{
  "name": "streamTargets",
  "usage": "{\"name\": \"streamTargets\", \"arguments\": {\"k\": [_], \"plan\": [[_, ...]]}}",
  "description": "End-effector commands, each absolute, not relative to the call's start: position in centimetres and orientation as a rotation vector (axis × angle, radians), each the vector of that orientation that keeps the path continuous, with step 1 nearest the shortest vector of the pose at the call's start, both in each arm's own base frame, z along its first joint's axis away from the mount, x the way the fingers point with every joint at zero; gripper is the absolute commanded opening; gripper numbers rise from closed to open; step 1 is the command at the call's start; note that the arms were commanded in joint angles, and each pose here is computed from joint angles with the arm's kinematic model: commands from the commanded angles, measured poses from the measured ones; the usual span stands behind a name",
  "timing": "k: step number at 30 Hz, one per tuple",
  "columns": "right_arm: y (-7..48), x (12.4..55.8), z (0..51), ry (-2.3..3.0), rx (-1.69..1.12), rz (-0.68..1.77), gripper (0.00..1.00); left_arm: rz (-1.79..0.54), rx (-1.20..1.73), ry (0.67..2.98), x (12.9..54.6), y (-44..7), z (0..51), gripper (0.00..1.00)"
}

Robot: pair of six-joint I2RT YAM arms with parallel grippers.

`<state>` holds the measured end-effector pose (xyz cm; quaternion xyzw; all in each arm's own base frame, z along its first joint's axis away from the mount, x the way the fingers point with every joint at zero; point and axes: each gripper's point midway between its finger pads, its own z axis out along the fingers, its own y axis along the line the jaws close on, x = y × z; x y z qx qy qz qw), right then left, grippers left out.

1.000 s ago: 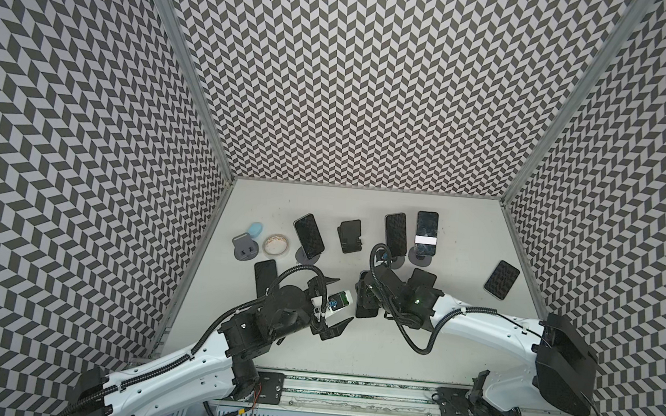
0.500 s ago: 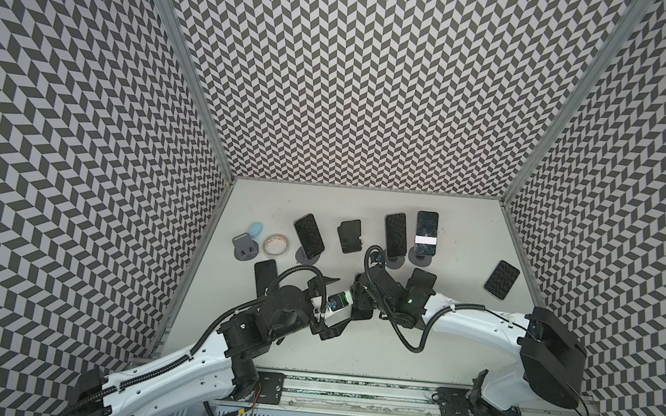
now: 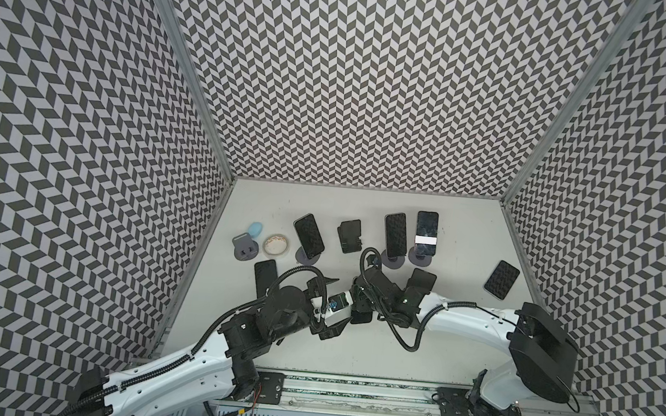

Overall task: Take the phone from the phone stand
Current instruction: 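Carry the teal-framed phone toward the robot with the right gripper, then lower the teal-framed phone flat onto the table with the right gripper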

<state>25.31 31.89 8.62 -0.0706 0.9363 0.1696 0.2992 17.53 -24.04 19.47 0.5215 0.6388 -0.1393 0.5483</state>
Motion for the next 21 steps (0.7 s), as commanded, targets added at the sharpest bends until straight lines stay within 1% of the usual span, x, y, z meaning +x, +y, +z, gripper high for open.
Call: {"name": "streamTargets", "arguments": {"k": [1,21], "plan": [[33.8,25.9,9.6,2.449,-0.174,0.540,0.57,-0.296,1.248,1.507,17.7,-23.9,19.2,0.99],[34.4,26.2,7.3,2.478,-0.136,0.516,0.56,-0.272,1.231,1.500,17.9,-23.5,19.4,0.98]]}}
